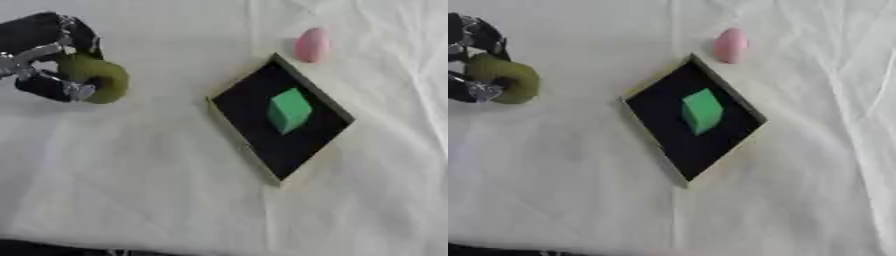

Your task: Pick up objects on the table and place them in the box.

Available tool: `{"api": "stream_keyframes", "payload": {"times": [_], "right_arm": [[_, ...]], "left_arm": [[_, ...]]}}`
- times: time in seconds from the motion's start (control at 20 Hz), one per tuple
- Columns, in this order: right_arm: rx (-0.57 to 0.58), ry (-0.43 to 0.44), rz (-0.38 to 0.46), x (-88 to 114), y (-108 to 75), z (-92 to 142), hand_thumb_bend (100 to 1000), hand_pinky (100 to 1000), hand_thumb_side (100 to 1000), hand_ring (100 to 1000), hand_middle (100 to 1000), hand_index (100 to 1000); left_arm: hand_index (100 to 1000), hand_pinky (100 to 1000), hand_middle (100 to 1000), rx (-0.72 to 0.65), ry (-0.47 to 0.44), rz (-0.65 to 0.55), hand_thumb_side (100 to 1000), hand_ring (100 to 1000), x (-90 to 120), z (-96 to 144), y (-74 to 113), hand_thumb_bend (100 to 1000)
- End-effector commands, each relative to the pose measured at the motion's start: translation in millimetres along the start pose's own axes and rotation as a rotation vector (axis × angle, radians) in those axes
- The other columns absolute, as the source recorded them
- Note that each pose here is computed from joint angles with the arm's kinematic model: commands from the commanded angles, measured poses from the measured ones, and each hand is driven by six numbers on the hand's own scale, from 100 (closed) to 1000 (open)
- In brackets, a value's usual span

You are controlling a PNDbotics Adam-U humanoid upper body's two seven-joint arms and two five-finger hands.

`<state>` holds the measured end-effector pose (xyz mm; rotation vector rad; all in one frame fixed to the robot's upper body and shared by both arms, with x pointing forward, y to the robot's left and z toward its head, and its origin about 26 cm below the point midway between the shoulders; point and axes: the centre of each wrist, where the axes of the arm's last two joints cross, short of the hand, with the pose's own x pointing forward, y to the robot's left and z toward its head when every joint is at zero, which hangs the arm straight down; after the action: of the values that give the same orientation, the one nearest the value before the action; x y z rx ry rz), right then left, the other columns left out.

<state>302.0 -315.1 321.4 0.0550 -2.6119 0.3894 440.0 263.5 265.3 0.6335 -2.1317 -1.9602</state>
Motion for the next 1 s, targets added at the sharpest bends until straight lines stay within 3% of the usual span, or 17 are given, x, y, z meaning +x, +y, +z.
{"api": "stream_keyframes", "payload": {"times": [0.05, 0.5, 0.75, 1.0], "right_arm": [[0.003, -0.018, 0.016, 7, -3.4, -4, 100, 946, 567, 754, 596, 768], [0.002, -0.025, 0.010, 7, -2.1, -5, 100, 945, 567, 755, 597, 768], [0.005, -0.024, 0.008, 7, -1.4, -6, 100, 946, 568, 754, 596, 768], [0.011, -0.029, 0.005, 9, -0.2, -8, 100, 947, 567, 754, 596, 768]], "left_arm": [[542, 456, 351, 0.031, -0.084, -0.027, 205, 441, 5, -19, 18.0, 100], [542, 455, 347, 0.095, -0.314, 0.036, 216, 437, 49, -111, 23.8, 100], [541, 454, 344, 0.049, -0.391, 0.076, 251, 435, 70, -150, 10.3, 100], [540, 452, 342, 0.007, -0.419, 0.117, 255, 433, 87, -171, -6.6, 100]]}}
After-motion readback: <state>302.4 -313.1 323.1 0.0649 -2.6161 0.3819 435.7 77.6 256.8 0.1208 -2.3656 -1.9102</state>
